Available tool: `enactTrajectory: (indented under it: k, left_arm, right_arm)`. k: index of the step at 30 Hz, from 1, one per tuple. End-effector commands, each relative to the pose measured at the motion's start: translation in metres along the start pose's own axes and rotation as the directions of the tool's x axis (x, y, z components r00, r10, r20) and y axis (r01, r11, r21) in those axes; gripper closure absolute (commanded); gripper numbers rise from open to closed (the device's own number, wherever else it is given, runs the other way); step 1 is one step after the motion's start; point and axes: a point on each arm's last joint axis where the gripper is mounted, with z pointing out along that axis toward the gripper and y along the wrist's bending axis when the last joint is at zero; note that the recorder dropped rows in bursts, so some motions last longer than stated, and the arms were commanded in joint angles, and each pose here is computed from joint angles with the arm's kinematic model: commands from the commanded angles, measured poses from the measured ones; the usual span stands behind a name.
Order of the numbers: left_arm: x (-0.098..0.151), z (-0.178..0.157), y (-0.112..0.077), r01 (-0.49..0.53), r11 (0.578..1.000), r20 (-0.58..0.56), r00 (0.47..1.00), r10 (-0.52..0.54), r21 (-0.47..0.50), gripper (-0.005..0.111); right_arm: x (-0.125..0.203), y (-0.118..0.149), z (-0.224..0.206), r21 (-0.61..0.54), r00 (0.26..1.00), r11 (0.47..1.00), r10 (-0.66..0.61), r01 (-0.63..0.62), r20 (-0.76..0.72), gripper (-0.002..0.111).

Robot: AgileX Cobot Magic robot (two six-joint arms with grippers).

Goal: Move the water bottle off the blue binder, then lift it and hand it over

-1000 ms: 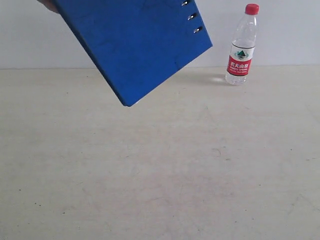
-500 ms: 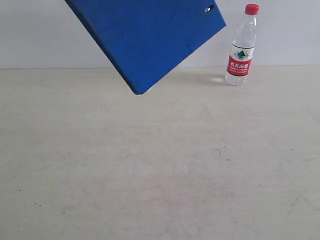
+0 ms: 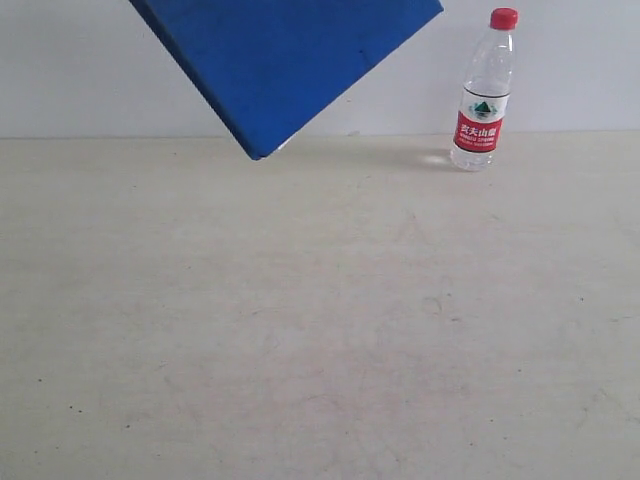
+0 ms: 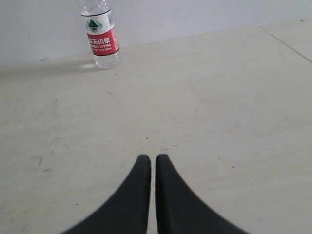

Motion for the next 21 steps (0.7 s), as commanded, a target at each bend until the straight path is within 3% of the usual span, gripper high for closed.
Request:
enactTrajectory:
  k: [1,16,21]
  left_arm:
    - [0.0007,-0.0004,-0.0005,-0.003,1.0,0.0,1.0,0.003,0.009,0.102]
    - [0.0007,-0.0004,-0.0006,-0.003,1.0,-0.001,1.0,0.003,0.01,0.102]
    - [0.0006,-0.0007,-0.0009,-0.003,1.0,0.001,1.0,0.003,0.015,0.102]
  right_arm:
    - [0.0001,0.0026,0.0,-0.046,1.0,0.999,0.008,-0.008,-0.014,0.107]
    - [0.0015,0.004,-0.0003,-0.072,0.999,0.997,-0.017,0.015,-0.028,0.107]
    - [0.0065,0.0008,-0.0011,-0.007,0.997,0.999,0.038,-0.038,-0.074,0.107]
